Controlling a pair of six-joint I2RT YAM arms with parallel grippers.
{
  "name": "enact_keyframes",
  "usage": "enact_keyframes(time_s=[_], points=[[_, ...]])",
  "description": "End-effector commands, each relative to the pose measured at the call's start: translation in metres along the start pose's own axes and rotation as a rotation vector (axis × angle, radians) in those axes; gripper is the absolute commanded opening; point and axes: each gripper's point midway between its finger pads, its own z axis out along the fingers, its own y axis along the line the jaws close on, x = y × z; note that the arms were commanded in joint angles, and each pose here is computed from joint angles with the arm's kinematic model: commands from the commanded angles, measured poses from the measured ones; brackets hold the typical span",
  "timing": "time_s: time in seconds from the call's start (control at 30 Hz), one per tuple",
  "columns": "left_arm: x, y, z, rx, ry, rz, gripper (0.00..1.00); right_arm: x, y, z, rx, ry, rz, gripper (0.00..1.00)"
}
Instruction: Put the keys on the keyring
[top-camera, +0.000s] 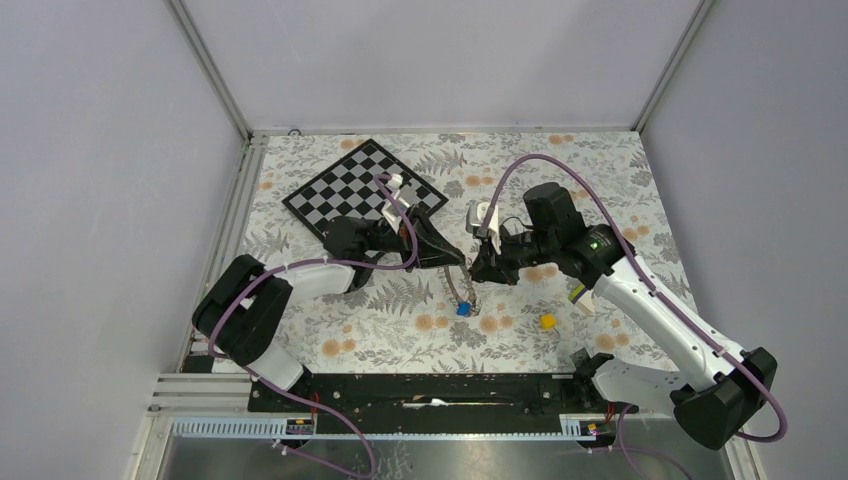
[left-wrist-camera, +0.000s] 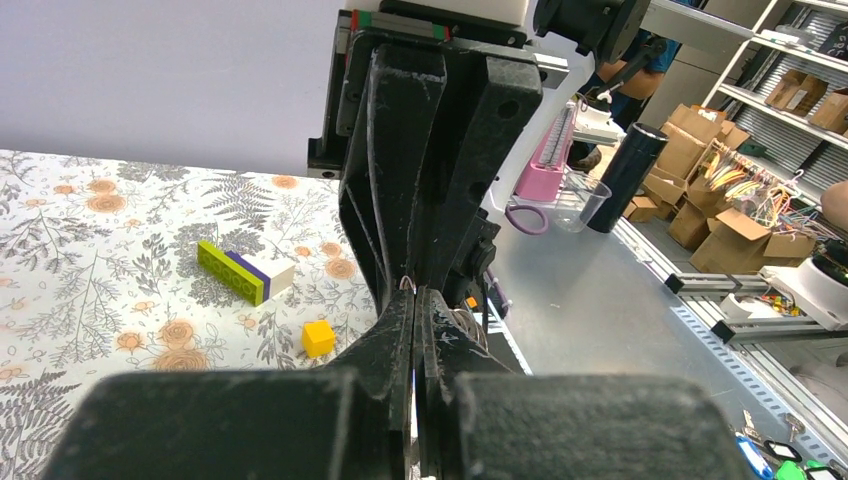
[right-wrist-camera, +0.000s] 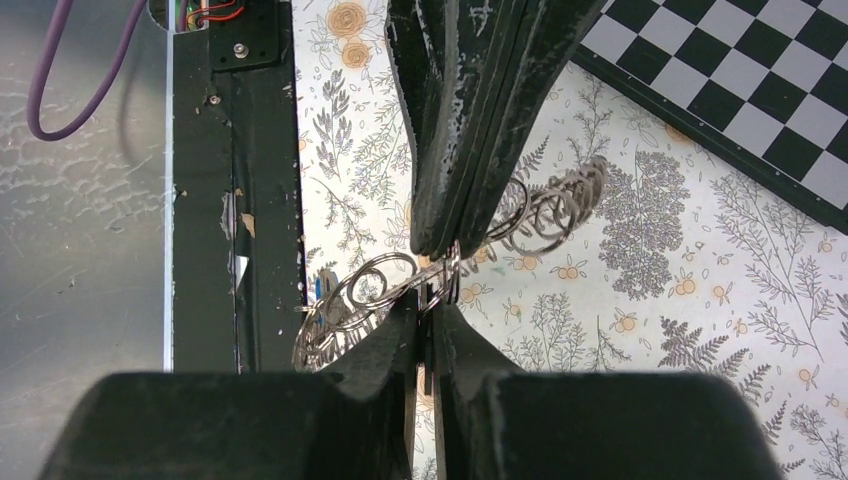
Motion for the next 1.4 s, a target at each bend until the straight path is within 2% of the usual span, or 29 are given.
enact_keyframes(time_s=[0.0, 0.23, 0.5, 0.9, 1.37], points=[[-0.028, -0.015, 0.001, 0.033, -0.067, 0.163, 0.00, -0.007, -0.002, -0.008, 0.032, -0.032, -0.028, 0.06], [-0.027, -0.014, 0.000, 0.034, -0.061, 0.166, 0.00, -0.003, -0.006, -0.010, 0.058, -0.014, -0.024, 0.02], [-0.021, -0.014, 0.000, 0.041, -0.040, 0.148, 0.00, -0.006, -0.024, -0.019, 0.149, 0.053, -0.029, 0.02], [-0.017, -0.012, 0.001, 0.041, -0.028, 0.128, 0.00, -0.016, -0.034, -0.030, 0.181, 0.117, -0.040, 0.00], [-0.018, -0.007, 0.006, 0.025, -0.030, 0.039, 0.00, -0.016, -0.038, -0.025, 0.233, 0.211, -0.172, 0.00]])
